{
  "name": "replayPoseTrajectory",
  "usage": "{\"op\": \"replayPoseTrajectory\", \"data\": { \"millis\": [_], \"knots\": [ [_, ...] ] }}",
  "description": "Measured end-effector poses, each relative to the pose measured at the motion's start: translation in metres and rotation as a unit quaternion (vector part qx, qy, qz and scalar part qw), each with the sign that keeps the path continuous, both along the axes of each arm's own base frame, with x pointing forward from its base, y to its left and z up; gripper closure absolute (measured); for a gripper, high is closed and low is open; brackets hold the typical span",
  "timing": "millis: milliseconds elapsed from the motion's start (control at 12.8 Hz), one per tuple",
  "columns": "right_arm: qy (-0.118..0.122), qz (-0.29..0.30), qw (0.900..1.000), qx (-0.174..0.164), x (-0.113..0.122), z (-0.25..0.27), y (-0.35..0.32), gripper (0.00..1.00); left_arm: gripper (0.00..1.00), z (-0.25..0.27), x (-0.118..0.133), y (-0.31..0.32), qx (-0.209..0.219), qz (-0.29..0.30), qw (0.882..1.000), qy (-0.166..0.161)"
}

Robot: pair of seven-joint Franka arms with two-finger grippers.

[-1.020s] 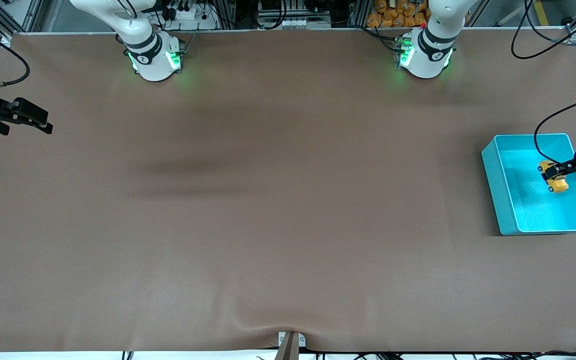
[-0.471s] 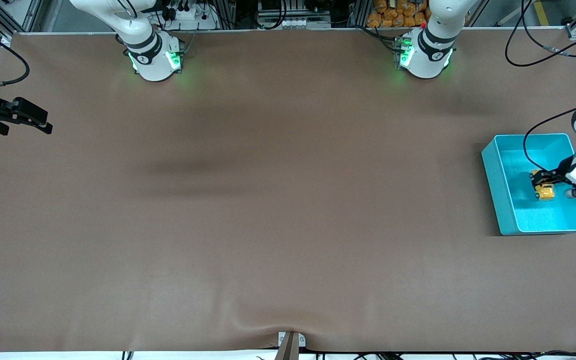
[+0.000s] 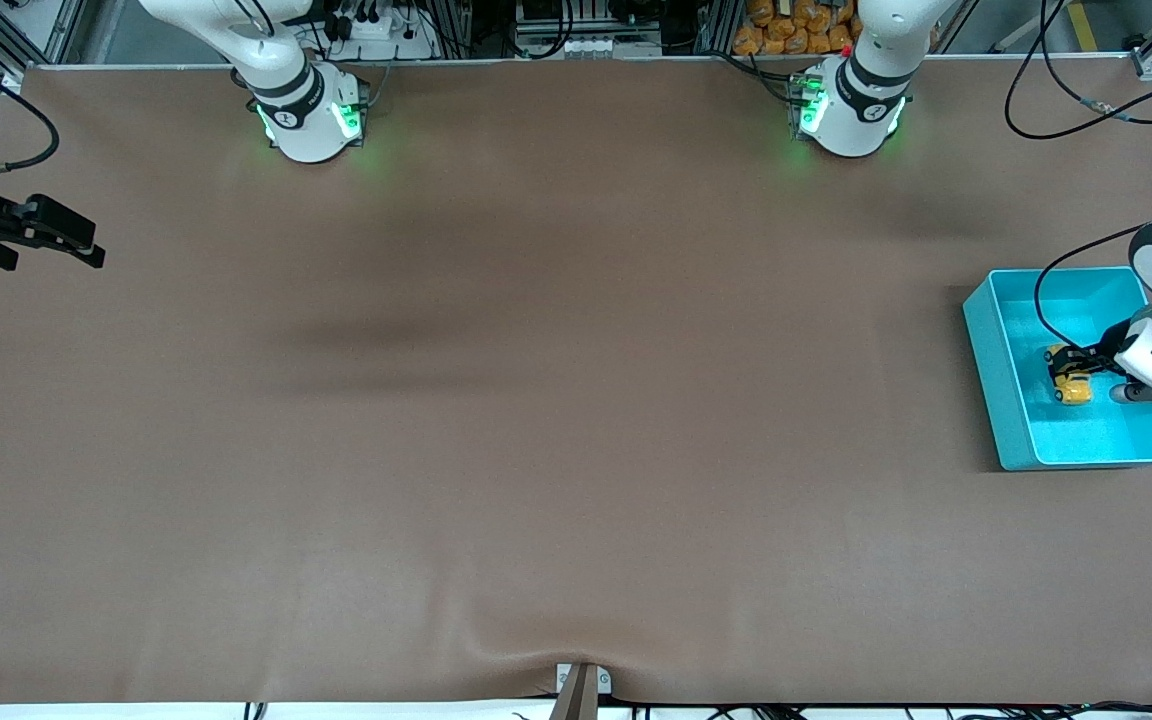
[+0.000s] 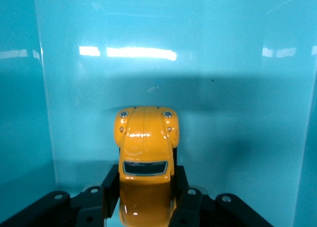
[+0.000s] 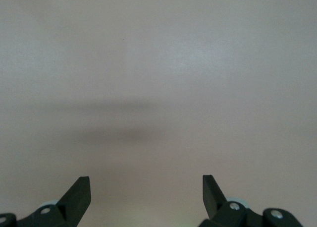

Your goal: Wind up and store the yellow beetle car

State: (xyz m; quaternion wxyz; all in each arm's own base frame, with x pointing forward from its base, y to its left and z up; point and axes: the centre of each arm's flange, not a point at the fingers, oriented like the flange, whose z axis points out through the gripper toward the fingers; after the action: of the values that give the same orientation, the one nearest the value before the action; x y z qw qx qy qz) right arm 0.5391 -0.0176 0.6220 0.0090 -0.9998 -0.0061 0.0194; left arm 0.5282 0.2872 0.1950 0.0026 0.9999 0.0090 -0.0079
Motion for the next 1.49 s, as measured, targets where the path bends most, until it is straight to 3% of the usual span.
{"op": "replayPoseTrajectory", "data": {
  "millis": [314,392,706,1098,1490],
  "knots": [
    [0.000,0.000,1.000,0.000,0.000,0.000,0.000,0.00,0.03,0.015,0.011,0.000,0.007,-0.004,1.000,-0.016],
    [0.000,0.000,1.000,0.000,0.000,0.000,0.000,0.00,0.00,0.028,0.016,-0.002,0.013,-0.007,1.000,-0.026],
    [0.000,0.001,1.000,0.000,0.000,0.000,0.001,0.00,0.00,0.093,0.030,-0.025,0.030,-0.029,0.998,-0.042],
    [0.001,0.000,1.000,-0.001,0.000,0.000,0.000,0.00,0.00,0.187,0.033,-0.083,0.052,-0.060,0.996,-0.027],
    [0.002,0.000,1.000,-0.006,0.000,0.000,-0.001,0.00,0.00,0.260,0.024,-0.173,0.055,-0.008,0.998,-0.012]
  ]
}}
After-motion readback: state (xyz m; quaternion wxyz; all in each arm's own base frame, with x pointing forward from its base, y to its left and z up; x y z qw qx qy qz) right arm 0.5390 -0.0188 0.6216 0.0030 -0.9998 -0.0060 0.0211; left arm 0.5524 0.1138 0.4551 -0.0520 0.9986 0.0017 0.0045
